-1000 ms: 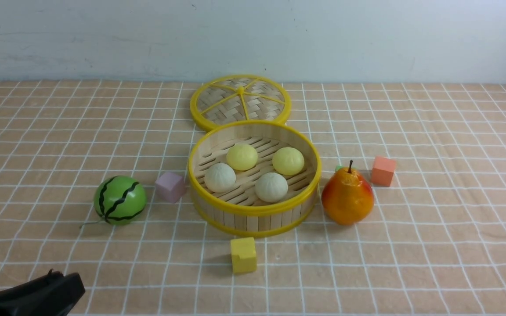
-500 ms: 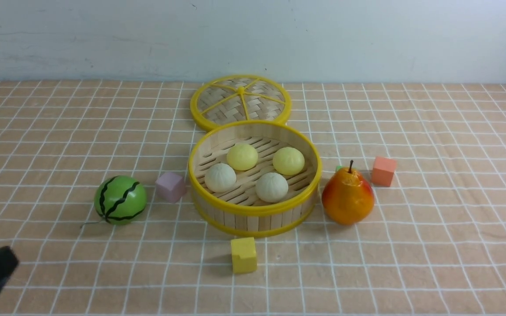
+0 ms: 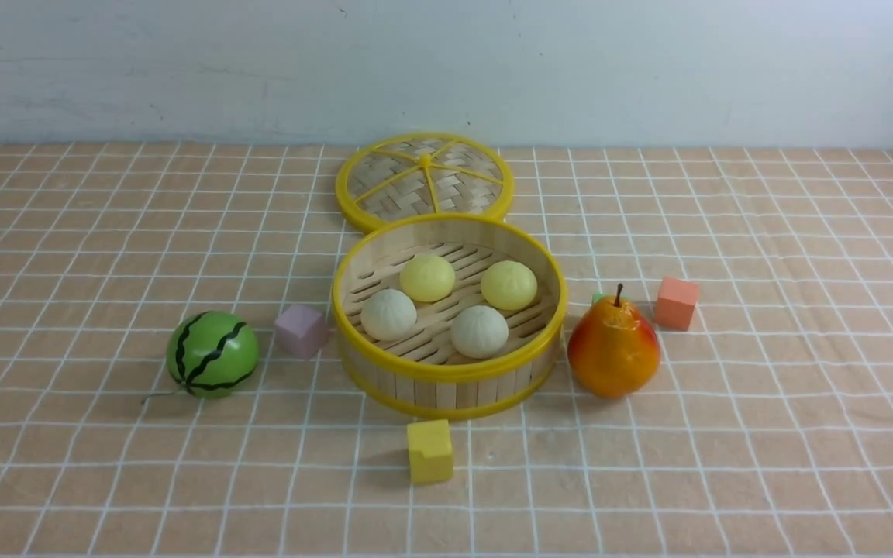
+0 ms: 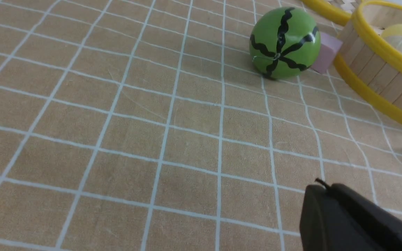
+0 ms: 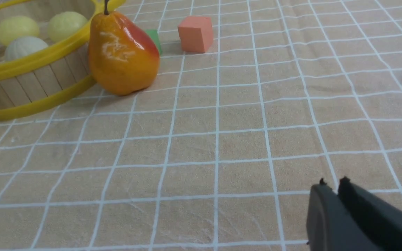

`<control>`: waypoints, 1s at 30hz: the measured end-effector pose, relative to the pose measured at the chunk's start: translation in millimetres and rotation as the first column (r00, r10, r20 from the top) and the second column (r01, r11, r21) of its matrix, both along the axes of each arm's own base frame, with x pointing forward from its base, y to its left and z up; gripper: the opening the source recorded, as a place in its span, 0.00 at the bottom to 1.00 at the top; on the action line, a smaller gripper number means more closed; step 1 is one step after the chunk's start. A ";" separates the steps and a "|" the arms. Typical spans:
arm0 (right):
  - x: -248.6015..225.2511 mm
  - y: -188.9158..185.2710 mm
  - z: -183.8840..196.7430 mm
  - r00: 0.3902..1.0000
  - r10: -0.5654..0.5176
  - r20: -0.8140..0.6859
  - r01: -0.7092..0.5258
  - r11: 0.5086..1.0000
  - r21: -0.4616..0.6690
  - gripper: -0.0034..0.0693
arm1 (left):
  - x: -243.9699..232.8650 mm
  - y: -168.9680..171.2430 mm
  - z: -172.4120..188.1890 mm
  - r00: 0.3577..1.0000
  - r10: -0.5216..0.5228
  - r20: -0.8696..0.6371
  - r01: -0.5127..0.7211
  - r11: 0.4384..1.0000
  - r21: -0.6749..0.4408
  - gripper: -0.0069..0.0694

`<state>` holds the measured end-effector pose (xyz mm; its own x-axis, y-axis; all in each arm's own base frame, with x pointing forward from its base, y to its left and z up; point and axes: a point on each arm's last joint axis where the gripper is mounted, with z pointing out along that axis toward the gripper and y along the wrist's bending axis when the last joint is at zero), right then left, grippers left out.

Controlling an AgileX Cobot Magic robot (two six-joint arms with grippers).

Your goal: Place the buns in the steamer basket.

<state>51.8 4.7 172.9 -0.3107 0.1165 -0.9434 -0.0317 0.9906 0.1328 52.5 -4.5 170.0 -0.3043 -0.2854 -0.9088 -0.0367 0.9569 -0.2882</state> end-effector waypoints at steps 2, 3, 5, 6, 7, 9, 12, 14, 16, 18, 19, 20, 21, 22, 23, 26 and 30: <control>0.0 0.0 0.0 1.000 0.000 0.000 0.000 1.000 0.000 0.12 | 0.0 0.0 0.1 1.000 0.000 0.001 0.000 1.000 0.000 0.07; 0.0 0.0 0.0 1.000 0.000 0.000 0.000 1.000 0.000 0.13 | 0.0 0.0 0.1 1.000 0.000 0.001 0.000 1.000 0.000 0.07; 0.0 0.0 0.0 1.000 0.000 0.000 0.000 1.000 0.000 0.13 | 0.0 0.0 0.1 1.000 0.000 0.001 0.000 1.000 0.000 0.07; 0.0 0.0 0.0 1.000 0.000 0.000 0.000 1.000 0.000 0.13 | 0.0 0.0 0.1 1.000 0.000 0.001 0.000 1.000 0.000 0.07; 0.0 0.0 0.0 1.000 0.000 0.000 0.000 1.000 0.000 0.13 | 0.0 0.0 0.1 1.000 0.000 0.001 0.000 1.000 0.000 0.07; 0.0 0.0 0.0 1.000 0.000 0.000 0.000 1.000 0.000 0.14 | 0.0 0.0 0.1 1.000 0.000 0.001 0.000 1.000 0.000 0.07; 0.0 0.0 0.0 1.000 0.000 0.000 0.000 1.000 0.000 0.14 | 0.0 0.0 0.1 1.000 0.000 0.002 0.000 1.000 0.001 0.07; 0.0 0.0 0.0 1.000 0.000 0.000 0.000 1.000 0.000 0.15 | 0.0 0.0 0.1 1.000 0.000 0.002 0.000 1.000 0.001 0.07; 0.0 0.0 0.0 1.000 0.000 0.000 0.000 1.000 0.000 0.15 | 0.0 0.0 0.1 1.000 0.000 0.002 0.000 1.000 0.001 0.07; 0.0 0.0 0.0 1.000 0.000 0.000 0.000 1.000 0.000 0.15 | 0.0 0.0 0.1 1.000 0.000 0.002 0.000 1.000 0.001 0.07; 0.0 0.0 0.0 1.000 0.000 0.000 0.000 1.000 0.000 0.15 | 0.0 0.0 0.1 1.000 0.000 0.002 0.000 1.000 0.001 0.07; 0.0 0.0 0.0 1.000 0.000 0.000 0.000 1.000 0.000 0.15 | 0.0 0.0 0.1 1.000 0.000 0.002 0.000 1.000 0.001 0.07; 0.0 0.0 0.0 1.000 0.000 0.000 0.000 1.000 0.000 0.15 | 0.0 0.0 0.1 1.000 0.000 0.002 0.000 1.000 0.001 0.07; 0.0 0.0 0.0 1.000 0.000 0.000 0.000 1.000 0.000 0.15 | 0.0 0.0 0.1 1.000 0.000 0.002 0.000 1.000 0.001 0.07; 0.0 0.0 0.0 1.000 0.000 0.000 0.000 1.000 0.000 0.15 | 0.0 0.0 0.1 1.000 0.000 0.002 0.000 1.000 0.001 0.07; 0.0 0.0 0.0 1.000 0.000 0.000 0.000 1.000 0.000 0.16 | 0.0 0.0 0.1 1.000 0.000 0.002 0.000 1.000 0.001 0.07; 0.0 0.0 0.0 1.000 0.000 0.000 0.000 1.000 0.000 0.16 | 0.0 0.0 0.1 1.000 0.000 0.002 0.000 1.000 0.001 0.07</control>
